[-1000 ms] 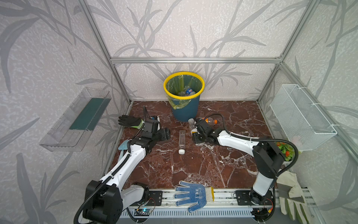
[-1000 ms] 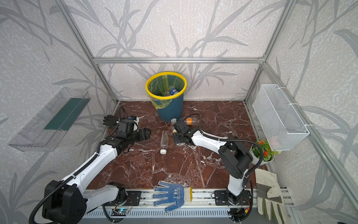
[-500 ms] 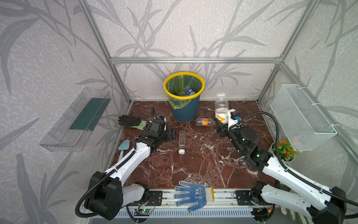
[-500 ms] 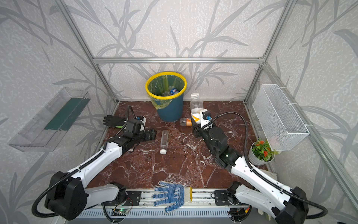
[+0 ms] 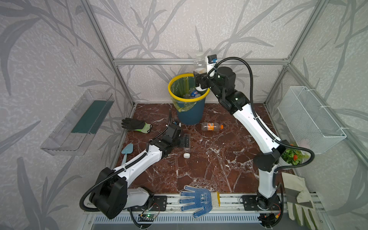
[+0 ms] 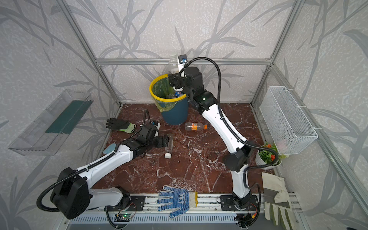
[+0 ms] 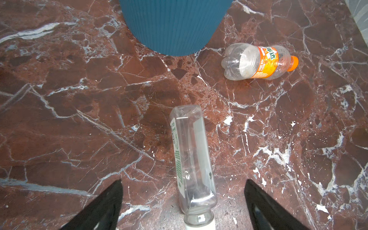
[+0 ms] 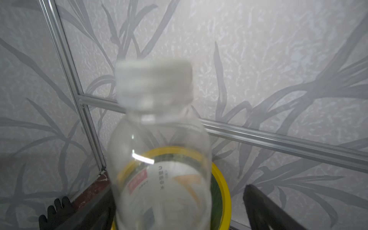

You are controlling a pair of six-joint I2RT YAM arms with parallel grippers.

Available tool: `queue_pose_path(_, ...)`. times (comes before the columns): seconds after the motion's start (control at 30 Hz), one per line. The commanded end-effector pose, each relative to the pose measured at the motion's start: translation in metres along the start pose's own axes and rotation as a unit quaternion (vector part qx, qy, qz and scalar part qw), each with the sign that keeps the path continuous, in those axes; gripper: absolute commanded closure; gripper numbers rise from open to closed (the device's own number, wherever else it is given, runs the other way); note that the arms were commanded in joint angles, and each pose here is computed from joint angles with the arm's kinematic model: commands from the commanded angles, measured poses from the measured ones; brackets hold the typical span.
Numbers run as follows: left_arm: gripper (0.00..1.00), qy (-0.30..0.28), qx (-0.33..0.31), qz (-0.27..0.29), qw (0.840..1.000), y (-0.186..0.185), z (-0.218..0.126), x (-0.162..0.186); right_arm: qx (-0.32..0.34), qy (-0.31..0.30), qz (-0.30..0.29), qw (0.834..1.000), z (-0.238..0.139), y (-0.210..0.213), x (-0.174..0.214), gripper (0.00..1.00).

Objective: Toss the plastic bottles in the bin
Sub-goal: 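Drop the yellow-chevron bottle into the bin while the left gripper nears the green-label bottle, then close the left gripper on the green-label bottle while the right gripper nears the orange-capped bottle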

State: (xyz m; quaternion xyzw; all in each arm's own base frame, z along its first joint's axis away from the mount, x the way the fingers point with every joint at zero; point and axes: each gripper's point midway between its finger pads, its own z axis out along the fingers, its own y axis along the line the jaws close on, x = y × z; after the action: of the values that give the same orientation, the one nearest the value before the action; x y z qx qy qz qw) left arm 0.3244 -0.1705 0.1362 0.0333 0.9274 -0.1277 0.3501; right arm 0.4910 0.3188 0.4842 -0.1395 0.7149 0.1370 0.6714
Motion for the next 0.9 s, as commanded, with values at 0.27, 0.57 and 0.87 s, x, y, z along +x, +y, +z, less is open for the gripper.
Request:
queue_pose_path(0.27, 0.04, 0.008, -0.012, 0.031, 0.999, -0.003, 0.010, -0.001, 0.020, 0.095, 0.023, 0.995, -0.039, -0.045, 0.060, 0.01)
queue_pose_path(0.57, 0.05, 0.033, -0.011, 0.029, 0.999, -0.005, 0.028, 0.010, 0.011, 0.134, 0.028, 0.990, -0.095, -0.094, 0.127, 0.01)
queue_pose_path(0.87, 0.10, 0.060, -0.026, 0.028, 0.997, -0.001, 0.048, 0.023, -0.012, 0.326, -0.021, 0.945, -0.092, -0.133, 0.266, 0.00)
